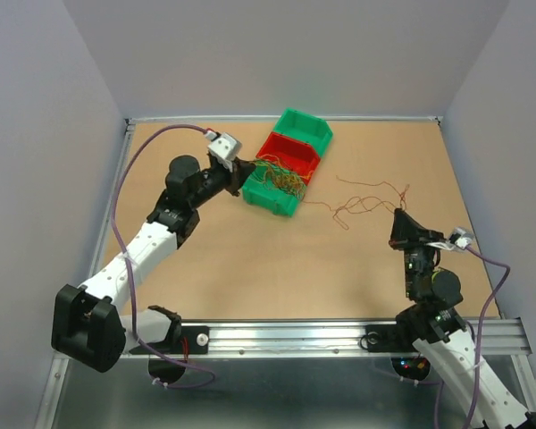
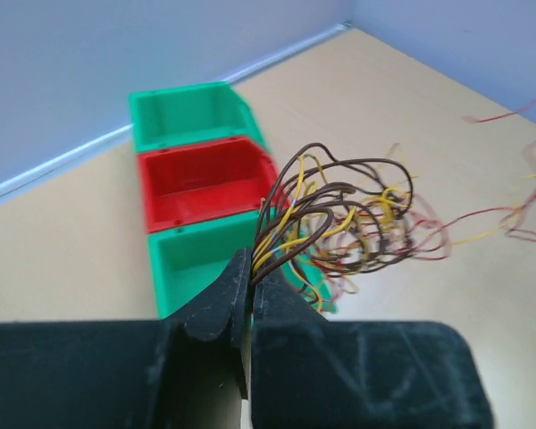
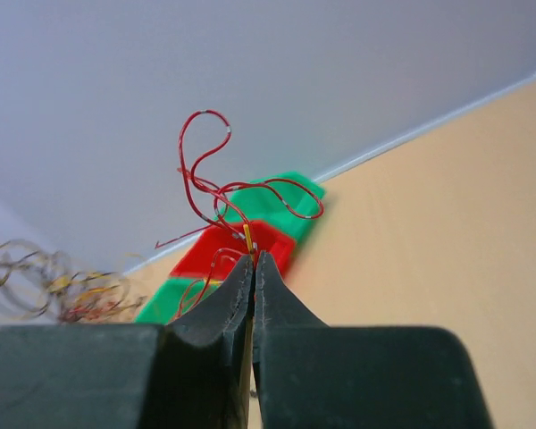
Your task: Untangle the cables
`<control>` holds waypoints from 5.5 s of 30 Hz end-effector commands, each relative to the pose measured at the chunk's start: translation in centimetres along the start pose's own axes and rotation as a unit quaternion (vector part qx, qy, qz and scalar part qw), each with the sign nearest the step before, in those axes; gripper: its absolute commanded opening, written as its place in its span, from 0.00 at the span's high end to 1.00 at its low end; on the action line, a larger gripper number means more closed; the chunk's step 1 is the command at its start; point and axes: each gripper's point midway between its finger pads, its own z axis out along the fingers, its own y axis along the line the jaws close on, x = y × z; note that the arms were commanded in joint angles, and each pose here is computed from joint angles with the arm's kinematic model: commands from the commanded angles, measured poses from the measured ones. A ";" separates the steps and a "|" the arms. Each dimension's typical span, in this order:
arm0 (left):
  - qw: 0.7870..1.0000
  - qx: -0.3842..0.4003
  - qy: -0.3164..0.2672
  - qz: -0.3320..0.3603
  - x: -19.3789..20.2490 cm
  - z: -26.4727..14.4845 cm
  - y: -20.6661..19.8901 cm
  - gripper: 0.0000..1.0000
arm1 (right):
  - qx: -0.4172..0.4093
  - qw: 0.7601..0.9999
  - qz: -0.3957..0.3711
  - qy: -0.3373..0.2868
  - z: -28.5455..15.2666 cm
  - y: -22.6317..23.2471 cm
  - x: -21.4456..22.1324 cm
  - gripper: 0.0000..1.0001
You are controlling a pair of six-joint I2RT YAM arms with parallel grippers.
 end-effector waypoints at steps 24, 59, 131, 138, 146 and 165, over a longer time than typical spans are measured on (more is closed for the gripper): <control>0.949 0.236 0.024 0.207 4.0 -0.8 -17.3 0.10 | -0.469 0.862 -0.067 0.180 -5.2 15.6 6.1 0.99; 0.938 0.274 0.108 0.182 2.6 2.1 -19.0 1.00 | -0.401 0.901 -0.089 0.141 -1.8 13.7 7.1 0.05; 0.955 -0.108 -0.264 0.085 -38.0 -2.3 -9.7 1.00 | -0.510 0.826 -0.024 0.240 8.4 24.7 15.5 0.28; 0.919 -0.154 -0.361 0.044 -43.9 -10.2 -7.7 1.00 | -0.408 0.857 -0.025 0.314 7.8 19.3 23.6 0.56; 0.853 -0.263 -0.451 -0.015 -47.2 -21.9 -2.9 1.00 | -0.329 0.879 -0.059 0.340 4.3 13.0 24.8 0.94; 0.895 -0.245 -0.369 0.058 -41.8 -15.5 -4.1 1.00 | -0.467 0.830 -0.053 0.301 -0.3 16.9 17.1 0.00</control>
